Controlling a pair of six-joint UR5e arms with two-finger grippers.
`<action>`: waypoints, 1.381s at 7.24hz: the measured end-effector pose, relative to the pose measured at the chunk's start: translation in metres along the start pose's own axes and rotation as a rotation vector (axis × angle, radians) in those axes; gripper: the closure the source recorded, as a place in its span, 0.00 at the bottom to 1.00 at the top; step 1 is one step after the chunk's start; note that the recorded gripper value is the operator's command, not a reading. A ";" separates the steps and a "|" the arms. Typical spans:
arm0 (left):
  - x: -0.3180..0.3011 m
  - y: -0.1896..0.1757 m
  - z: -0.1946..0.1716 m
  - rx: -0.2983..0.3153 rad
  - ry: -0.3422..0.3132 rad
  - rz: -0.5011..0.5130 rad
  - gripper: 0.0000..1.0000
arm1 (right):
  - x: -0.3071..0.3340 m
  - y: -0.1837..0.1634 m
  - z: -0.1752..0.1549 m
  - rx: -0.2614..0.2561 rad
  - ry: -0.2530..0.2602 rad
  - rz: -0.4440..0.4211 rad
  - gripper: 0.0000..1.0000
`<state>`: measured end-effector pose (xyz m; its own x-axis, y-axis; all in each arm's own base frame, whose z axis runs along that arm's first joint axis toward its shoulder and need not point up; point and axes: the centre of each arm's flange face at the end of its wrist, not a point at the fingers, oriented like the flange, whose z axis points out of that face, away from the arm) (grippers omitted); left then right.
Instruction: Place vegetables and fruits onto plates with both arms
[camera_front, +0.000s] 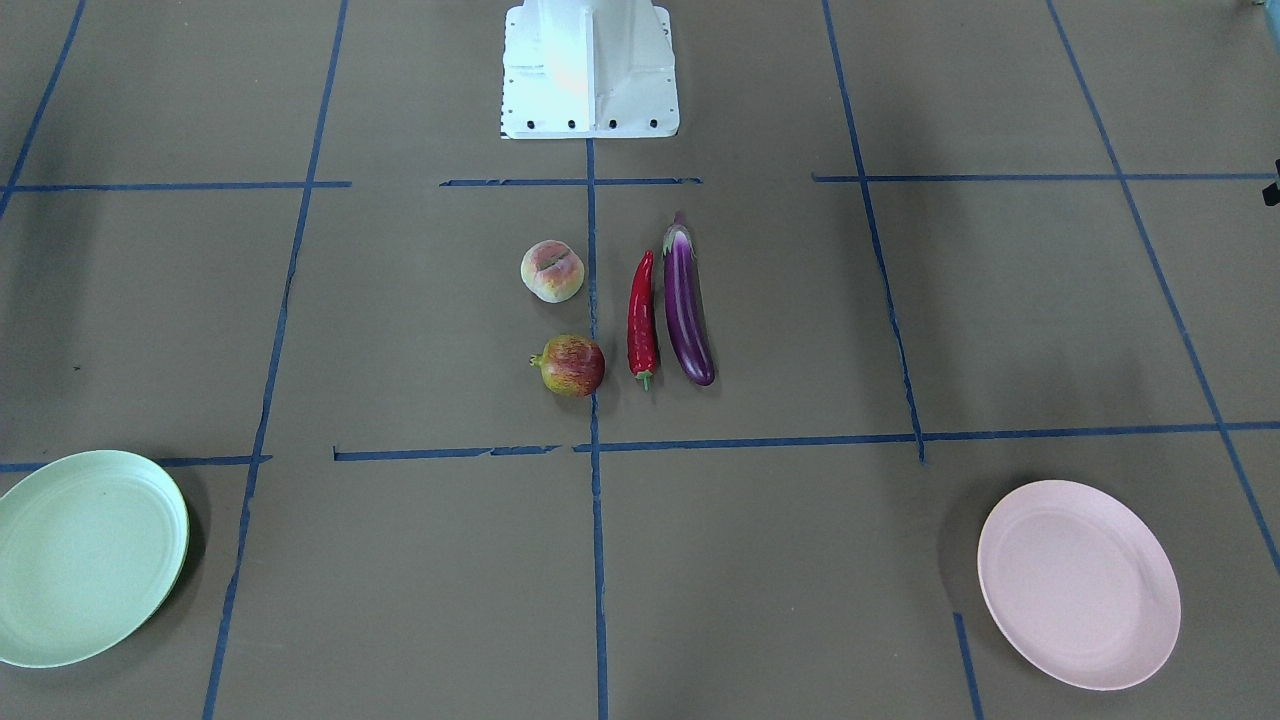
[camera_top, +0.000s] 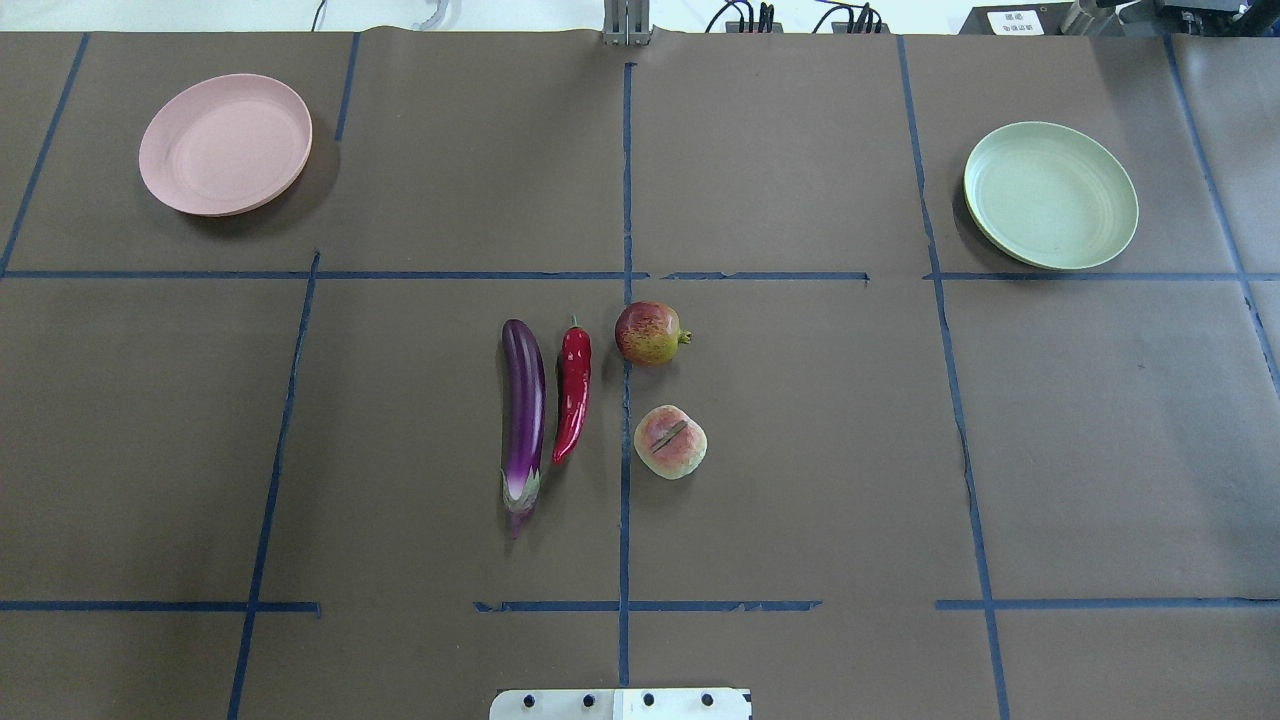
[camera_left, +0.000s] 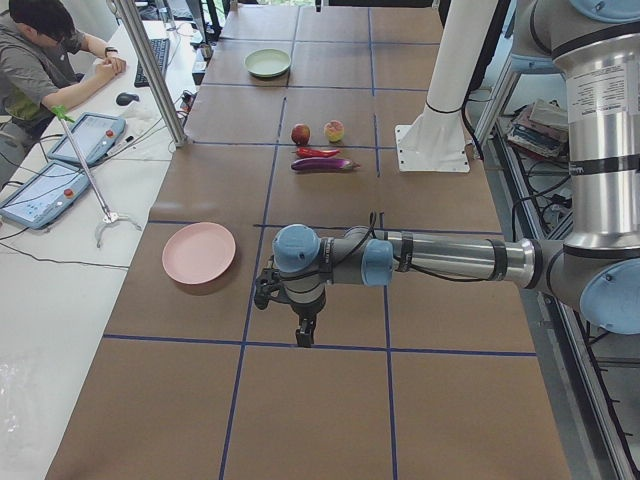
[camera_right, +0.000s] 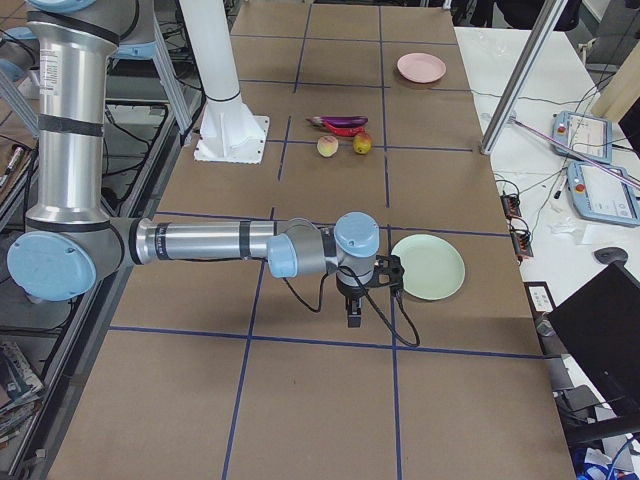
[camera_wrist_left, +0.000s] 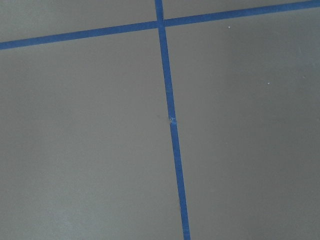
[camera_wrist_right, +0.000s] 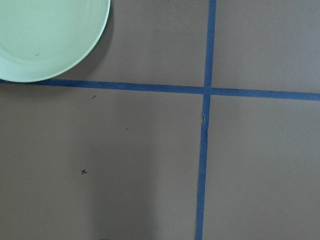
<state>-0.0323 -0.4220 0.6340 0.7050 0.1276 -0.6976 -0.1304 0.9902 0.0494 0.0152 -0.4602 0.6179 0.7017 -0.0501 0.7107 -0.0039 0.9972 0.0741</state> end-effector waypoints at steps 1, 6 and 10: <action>0.000 0.000 0.000 0.001 0.000 0.002 0.00 | -0.001 0.000 0.000 0.001 -0.001 0.000 0.00; 0.019 -0.014 -0.018 0.042 -0.005 0.044 0.00 | -0.005 -0.002 0.001 0.000 -0.003 0.000 0.00; 0.043 -0.045 -0.043 0.119 -0.006 0.114 0.00 | -0.014 -0.007 0.002 -0.001 -0.003 -0.016 0.00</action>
<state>-0.0257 -0.4638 0.5714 0.6946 0.2394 -0.6784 -0.1264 0.9690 0.2124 0.0040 -0.4668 0.6094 0.6998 -0.0661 0.7113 0.0083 0.9964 0.0845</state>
